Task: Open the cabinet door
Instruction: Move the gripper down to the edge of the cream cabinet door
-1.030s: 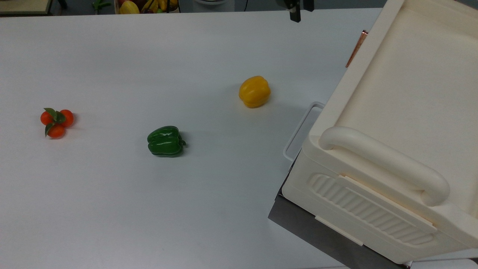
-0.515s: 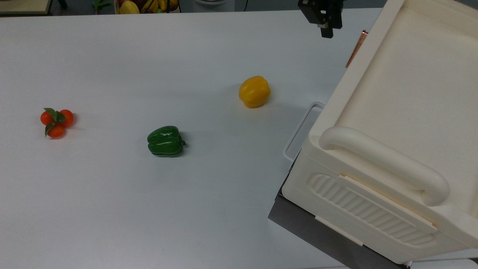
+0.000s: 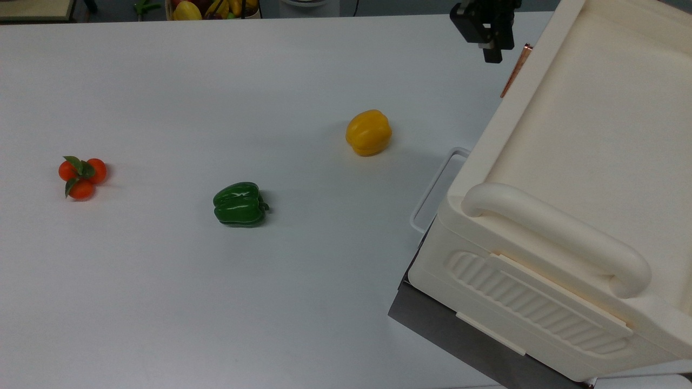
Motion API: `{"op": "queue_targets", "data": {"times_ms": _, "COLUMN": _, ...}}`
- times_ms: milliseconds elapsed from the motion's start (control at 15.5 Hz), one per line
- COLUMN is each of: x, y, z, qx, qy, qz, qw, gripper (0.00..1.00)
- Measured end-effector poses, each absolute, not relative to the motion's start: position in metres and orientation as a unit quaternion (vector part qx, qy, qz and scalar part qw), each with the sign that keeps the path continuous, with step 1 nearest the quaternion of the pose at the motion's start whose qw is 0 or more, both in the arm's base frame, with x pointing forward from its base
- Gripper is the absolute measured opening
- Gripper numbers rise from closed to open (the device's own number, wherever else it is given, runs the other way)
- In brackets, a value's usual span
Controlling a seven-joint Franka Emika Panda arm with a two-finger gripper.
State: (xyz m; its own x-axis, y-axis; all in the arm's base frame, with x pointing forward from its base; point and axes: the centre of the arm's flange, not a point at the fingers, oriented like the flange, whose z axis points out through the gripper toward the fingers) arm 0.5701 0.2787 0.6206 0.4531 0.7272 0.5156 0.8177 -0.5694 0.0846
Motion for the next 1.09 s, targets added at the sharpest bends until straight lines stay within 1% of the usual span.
{"op": "queue_targets", "data": {"times_ms": 322, "x": 0.577, "y": 0.282, "z": 0.620, "qx": -0.842, "qy": -0.450, "qz": -0.283, "qw": 0.089, "gripper": 0.31}}
{"op": "queue_targets", "data": {"times_ms": 515, "x": 0.577, "y": 0.286, "z": 0.620, "qx": -0.840, "qy": -0.452, "qz": -0.286, "qw": 0.090, "gripper": 0.30}}
{"op": "queue_targets", "data": {"times_ms": 580, "x": 0.576, "y": 0.288, "z": 0.619, "qx": -0.839, "qy": -0.454, "qz": -0.286, "qw": 0.090, "gripper": 0.29}}
{"op": "queue_targets", "data": {"times_ms": 644, "x": 0.575, "y": 0.290, "z": 0.618, "qx": -0.838, "qy": -0.455, "qz": -0.285, "qw": 0.091, "gripper": 0.24}}
{"op": "queue_targets", "data": {"times_ms": 708, "x": 0.574, "y": 0.292, "z": 0.618, "qx": -0.838, "qy": -0.457, "qz": -0.285, "qw": 0.092, "gripper": 0.24}}
{"op": "queue_targets", "data": {"times_ms": 773, "x": 0.575, "y": 0.291, "z": 0.618, "qx": -0.837, "qy": -0.457, "qz": -0.287, "qw": 0.090, "gripper": 0.18}}
{"op": "queue_targets", "data": {"times_ms": 837, "x": 0.576, "y": 0.290, "z": 0.618, "qx": -0.838, "qy": -0.456, "qz": -0.287, "qw": 0.091, "gripper": 0.14}}
{"op": "queue_targets", "data": {"times_ms": 1095, "x": 0.576, "y": 0.290, "z": 0.618, "qx": -0.838, "qy": -0.456, "qz": -0.287, "qw": 0.091, "gripper": 0.14}}
